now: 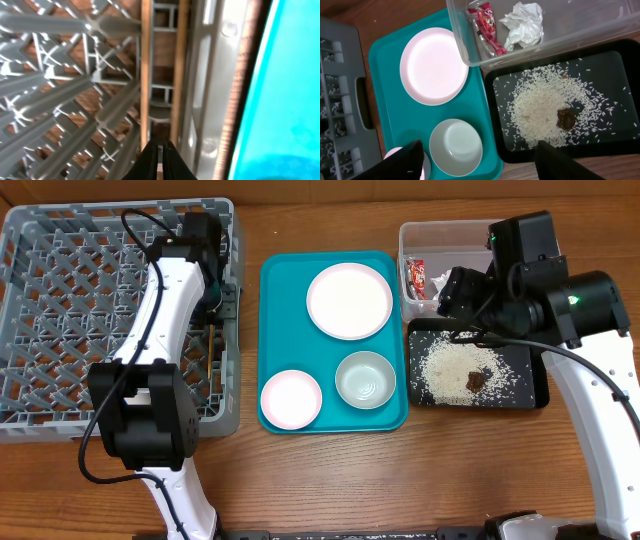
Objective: Sort waste into correct bins and load items into the dishwasher
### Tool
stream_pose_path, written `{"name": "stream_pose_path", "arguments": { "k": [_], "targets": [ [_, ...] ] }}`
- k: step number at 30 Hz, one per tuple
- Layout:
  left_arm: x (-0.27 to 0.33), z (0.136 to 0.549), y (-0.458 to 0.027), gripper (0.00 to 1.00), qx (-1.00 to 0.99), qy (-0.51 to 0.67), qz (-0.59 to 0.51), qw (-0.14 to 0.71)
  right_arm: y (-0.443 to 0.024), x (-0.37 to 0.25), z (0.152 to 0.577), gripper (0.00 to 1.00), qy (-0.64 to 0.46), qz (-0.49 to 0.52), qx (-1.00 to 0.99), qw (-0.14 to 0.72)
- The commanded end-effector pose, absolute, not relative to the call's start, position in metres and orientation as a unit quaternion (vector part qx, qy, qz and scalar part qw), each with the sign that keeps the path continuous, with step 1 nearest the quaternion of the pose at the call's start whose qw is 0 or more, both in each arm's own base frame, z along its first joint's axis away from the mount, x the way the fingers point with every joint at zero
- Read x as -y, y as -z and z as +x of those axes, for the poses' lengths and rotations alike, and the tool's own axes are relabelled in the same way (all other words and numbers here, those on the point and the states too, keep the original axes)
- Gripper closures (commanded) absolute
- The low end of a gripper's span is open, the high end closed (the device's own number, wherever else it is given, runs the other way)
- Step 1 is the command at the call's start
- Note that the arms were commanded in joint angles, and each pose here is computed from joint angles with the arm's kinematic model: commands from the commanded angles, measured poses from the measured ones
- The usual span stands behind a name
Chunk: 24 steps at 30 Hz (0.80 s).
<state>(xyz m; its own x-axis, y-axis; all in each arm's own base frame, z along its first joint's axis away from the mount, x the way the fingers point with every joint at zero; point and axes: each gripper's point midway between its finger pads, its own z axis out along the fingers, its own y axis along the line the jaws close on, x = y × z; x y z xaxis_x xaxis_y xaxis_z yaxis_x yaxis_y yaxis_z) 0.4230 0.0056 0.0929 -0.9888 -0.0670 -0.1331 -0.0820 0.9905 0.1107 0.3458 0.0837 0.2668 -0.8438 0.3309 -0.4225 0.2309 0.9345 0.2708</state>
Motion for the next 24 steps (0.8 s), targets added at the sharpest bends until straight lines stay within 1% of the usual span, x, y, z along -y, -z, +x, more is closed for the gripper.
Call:
{"name": "stream_pose_path", "arguments": {
  "k": [1,3,7,8,11,13,14,15,16,17,21,24],
  "targets": [
    [0.005,0.421,-0.133,0.92,-0.992,-0.026,-0.049,0.11,-0.274,-0.084,0.347,0.28,-0.11,0.144,-0.952,0.247],
    [0.01,0.417,-0.162,0.91,-0.988,-0.011,-0.049,0.144,-0.274,-0.084,0.348,0.28,-0.11,0.144,-0.952,0.248],
    [0.015,0.397,-0.236,0.83,-0.972,0.015,-0.051,0.229,-0.274,-0.084,0.347,0.27,-0.11,0.144,-0.952,0.248],
    [0.015,0.388,-0.256,0.8,-0.966,0.018,-0.054,0.252,-0.274,-0.084,0.347,0.25,-0.11,0.144,-0.952,0.247],
    [0.013,0.357,-0.302,0.73,-0.951,0.024,-0.056,0.304,-0.273,-0.084,0.346,0.23,-0.109,0.144,-0.953,0.244],
    [0.012,0.333,-0.324,0.67,-0.943,0.026,-0.056,0.327,-0.272,-0.084,0.344,0.22,-0.108,0.145,-0.954,0.241],
    [0.012,0.322,-0.331,0.62,-0.94,0.027,-0.056,0.334,-0.272,-0.084,0.344,0.22,-0.108,0.145,-0.954,0.241],
    [0.011,0.311,-0.338,0.54,-0.939,0.028,-0.056,0.34,-0.272,-0.084,0.344,0.21,-0.108,0.144,-0.954,0.241],
    [0.011,0.301,-0.342,0.41,-0.938,0.028,-0.056,0.342,-0.272,-0.084,0.344,0.21,-0.108,0.144,-0.954,0.241],
    [0.01,0.291,-0.344,0.0,-0.938,0.027,-0.056,0.342,-0.272,-0.084,0.345,0.21,-0.108,0.144,-0.954,0.241],
    [0.008,0.258,-0.346,0.0,-0.943,0.025,-0.056,0.328,-0.273,-0.084,0.346,0.21,-0.109,0.144,-0.953,0.244],
    [0.008,0.246,-0.342,0.0,-0.948,0.023,-0.056,0.312,-0.274,-0.085,0.348,0.2,-0.112,0.144,-0.951,0.25]
  ]
}}
